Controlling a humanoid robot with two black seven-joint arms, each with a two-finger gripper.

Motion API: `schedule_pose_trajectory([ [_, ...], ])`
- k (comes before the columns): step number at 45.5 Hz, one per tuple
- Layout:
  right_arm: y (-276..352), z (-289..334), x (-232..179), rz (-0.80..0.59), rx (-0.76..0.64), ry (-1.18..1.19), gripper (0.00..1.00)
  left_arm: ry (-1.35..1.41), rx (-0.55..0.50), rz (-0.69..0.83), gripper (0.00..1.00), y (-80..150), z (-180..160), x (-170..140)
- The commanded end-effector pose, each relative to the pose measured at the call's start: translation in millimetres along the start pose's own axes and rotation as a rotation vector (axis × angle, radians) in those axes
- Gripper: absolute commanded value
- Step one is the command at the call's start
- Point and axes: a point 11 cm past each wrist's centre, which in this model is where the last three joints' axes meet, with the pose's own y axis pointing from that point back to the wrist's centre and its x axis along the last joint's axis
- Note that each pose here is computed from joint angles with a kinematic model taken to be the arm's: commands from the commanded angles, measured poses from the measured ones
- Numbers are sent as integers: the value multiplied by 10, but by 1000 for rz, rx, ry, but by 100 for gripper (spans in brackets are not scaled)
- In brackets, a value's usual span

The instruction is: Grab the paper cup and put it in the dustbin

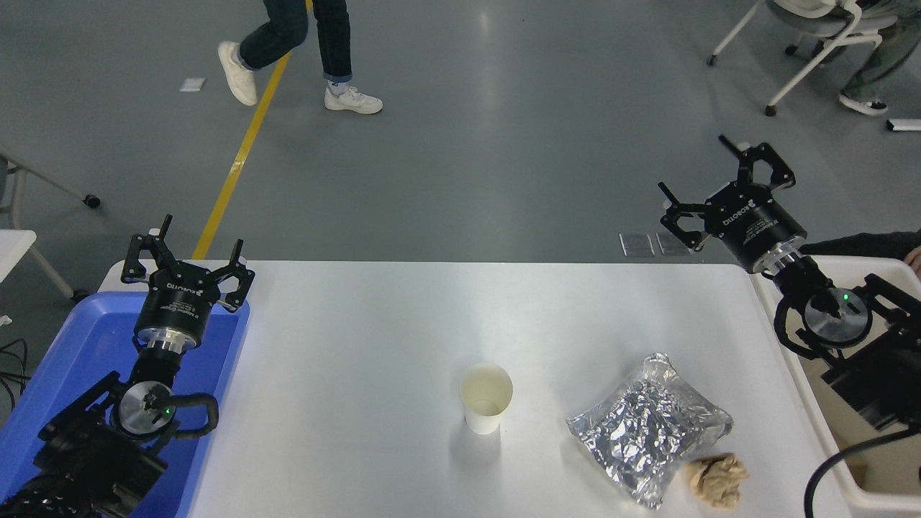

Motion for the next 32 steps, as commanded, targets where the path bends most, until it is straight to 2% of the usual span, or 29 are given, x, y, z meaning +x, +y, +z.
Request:
schedule_pose_trajectory([
  [1, -83, -424, -620, -189, -317, 526, 100, 0, 0, 0, 100, 2, 0, 0],
  [7, -38, -400, -875, -274, -587, 853, 100, -1, 0, 1, 100, 4, 1, 5],
  [15, 194, -361, -949, -315, -919, 1125, 100, -1, 1, -1, 100, -1, 0, -1],
  [25, 585, -236, -920, -353, -1351, 1256, 100, -2, 2, -1, 100, -1, -1, -1],
  [29, 747, -296, -1030, -387, -1482, 1256, 100, -1, 1, -1, 100, -1, 0, -1],
  [32, 783, -328, -1146, -391, -1526, 1276, 100, -1, 1, -1, 100, -1, 0, -1],
])
